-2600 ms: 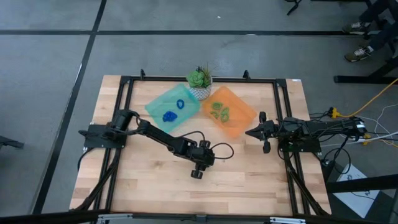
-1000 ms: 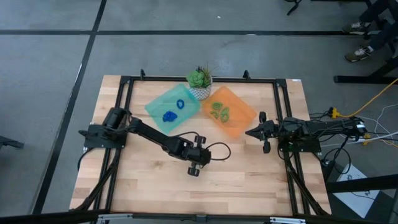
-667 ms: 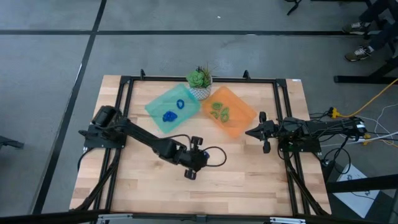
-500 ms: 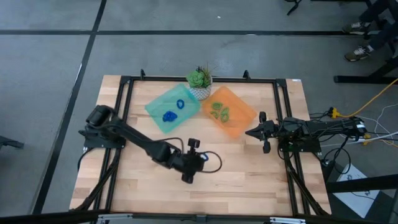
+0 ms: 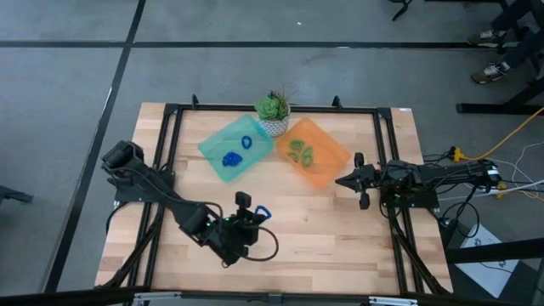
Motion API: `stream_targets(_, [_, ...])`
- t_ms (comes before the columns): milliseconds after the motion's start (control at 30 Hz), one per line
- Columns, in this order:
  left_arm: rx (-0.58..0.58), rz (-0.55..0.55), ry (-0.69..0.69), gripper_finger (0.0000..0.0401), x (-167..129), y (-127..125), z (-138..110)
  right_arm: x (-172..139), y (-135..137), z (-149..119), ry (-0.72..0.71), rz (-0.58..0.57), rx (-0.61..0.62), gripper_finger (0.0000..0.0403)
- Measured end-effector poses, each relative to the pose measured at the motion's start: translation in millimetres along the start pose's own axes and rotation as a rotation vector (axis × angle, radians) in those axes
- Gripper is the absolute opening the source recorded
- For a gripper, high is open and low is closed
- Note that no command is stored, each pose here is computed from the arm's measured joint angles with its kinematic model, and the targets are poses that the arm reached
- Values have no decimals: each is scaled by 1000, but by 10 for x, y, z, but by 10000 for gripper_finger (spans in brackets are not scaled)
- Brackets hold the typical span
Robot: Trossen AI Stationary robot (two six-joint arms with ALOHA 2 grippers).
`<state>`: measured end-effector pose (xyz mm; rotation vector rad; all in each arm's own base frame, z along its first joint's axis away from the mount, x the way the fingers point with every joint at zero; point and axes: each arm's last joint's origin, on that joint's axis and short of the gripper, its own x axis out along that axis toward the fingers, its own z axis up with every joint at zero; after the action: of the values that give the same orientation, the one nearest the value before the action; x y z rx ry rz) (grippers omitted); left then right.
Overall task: Sort spring keychains
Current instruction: Put the blue spring keychain into the green bin
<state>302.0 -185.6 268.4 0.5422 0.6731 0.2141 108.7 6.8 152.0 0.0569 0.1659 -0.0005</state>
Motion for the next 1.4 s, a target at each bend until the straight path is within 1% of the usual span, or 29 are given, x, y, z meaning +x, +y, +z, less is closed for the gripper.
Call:
stream_targets(200, [-18,51,31,25,-141,-20,-78,0,0,0,0,0,0,7])
stream_targets(333, [-12,101,94,25,-173,-9,-182,0,0,0,0,0,0,7])
stream_targets(600, [-32,177,228,26,-145,117,-355,0,0,0,-1,0,0,7])
stream_targets(767, [-3,234,276,25,-74,183,-454,0,0,0,0,0,0,7])
stream_targets(900, [9,259,321,25,29,233,-554,0,0,0,0,0,0,7])
stream_targets(1167, [25,317,437,24,186,475,-674,0,0,0,0,0,0,7])
stream_targets(1400, [-6,333,442,23,136,769,-677,0,0,0,0,0,0,7])
